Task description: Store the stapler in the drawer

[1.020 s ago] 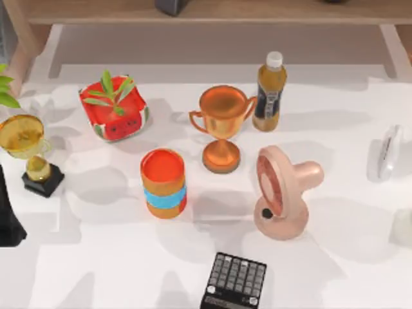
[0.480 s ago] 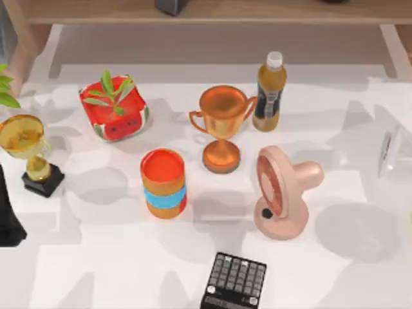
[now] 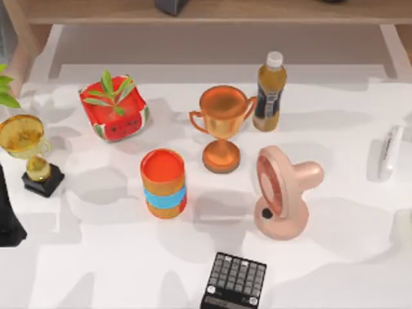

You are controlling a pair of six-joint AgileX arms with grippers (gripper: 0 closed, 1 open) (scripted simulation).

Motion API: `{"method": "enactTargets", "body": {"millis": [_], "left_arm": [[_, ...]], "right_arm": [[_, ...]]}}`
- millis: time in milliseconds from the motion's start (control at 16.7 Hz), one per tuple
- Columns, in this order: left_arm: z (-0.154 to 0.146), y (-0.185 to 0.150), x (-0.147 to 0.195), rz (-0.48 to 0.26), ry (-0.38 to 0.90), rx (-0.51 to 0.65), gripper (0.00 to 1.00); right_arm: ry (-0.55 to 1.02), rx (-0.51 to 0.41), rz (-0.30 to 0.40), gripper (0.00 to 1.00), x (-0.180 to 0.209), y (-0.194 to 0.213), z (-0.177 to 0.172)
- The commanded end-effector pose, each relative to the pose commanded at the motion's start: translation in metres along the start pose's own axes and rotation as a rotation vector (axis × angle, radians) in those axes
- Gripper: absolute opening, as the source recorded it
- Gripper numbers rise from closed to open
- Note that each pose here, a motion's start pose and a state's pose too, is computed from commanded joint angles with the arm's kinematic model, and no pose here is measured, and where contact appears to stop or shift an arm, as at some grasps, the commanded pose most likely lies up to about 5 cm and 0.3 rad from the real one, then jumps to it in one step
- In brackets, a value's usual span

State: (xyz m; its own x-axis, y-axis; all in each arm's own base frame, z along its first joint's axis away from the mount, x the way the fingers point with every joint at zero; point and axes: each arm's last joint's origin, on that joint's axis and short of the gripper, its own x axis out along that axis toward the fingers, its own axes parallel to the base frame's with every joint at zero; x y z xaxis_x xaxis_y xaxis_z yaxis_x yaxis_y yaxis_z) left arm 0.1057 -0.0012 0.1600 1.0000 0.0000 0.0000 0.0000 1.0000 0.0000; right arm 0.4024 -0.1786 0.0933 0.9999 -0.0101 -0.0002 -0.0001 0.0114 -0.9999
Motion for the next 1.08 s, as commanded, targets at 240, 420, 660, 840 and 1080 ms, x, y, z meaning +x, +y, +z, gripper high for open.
{"method": "enactTargets", "body": {"millis": [240, 420, 660, 840, 1080], "left_arm": [[0.0, 0.0, 0.0, 0.0, 0.0, 0.0, 1.0], [0.0, 0.0, 0.0, 0.0, 0.0, 0.0, 1.0], [0.0, 0.0, 0.0, 0.0, 0.0, 0.0, 1.0], [0.0, 0.0, 0.0, 0.0, 0.0, 0.0, 1.0], [0.0, 0.0, 0.0, 0.0, 0.0, 0.0, 1.0]], "right_arm": [[0.0, -0.011, 0.0, 1.0, 0.001, 0.004, -0.002], [-0.003, -0.009, 0.003, 1.0, 0.002, 0.004, 0.0], [0.0, -0.011, 0.0, 1.0, 0.016, 0.004, -0.002], [0.0, -0.011, 0.0, 1.0, 0.026, 0.004, -0.002], [0.0, -0.011, 0.0, 0.92, 0.026, 0.004, -0.002]]}}
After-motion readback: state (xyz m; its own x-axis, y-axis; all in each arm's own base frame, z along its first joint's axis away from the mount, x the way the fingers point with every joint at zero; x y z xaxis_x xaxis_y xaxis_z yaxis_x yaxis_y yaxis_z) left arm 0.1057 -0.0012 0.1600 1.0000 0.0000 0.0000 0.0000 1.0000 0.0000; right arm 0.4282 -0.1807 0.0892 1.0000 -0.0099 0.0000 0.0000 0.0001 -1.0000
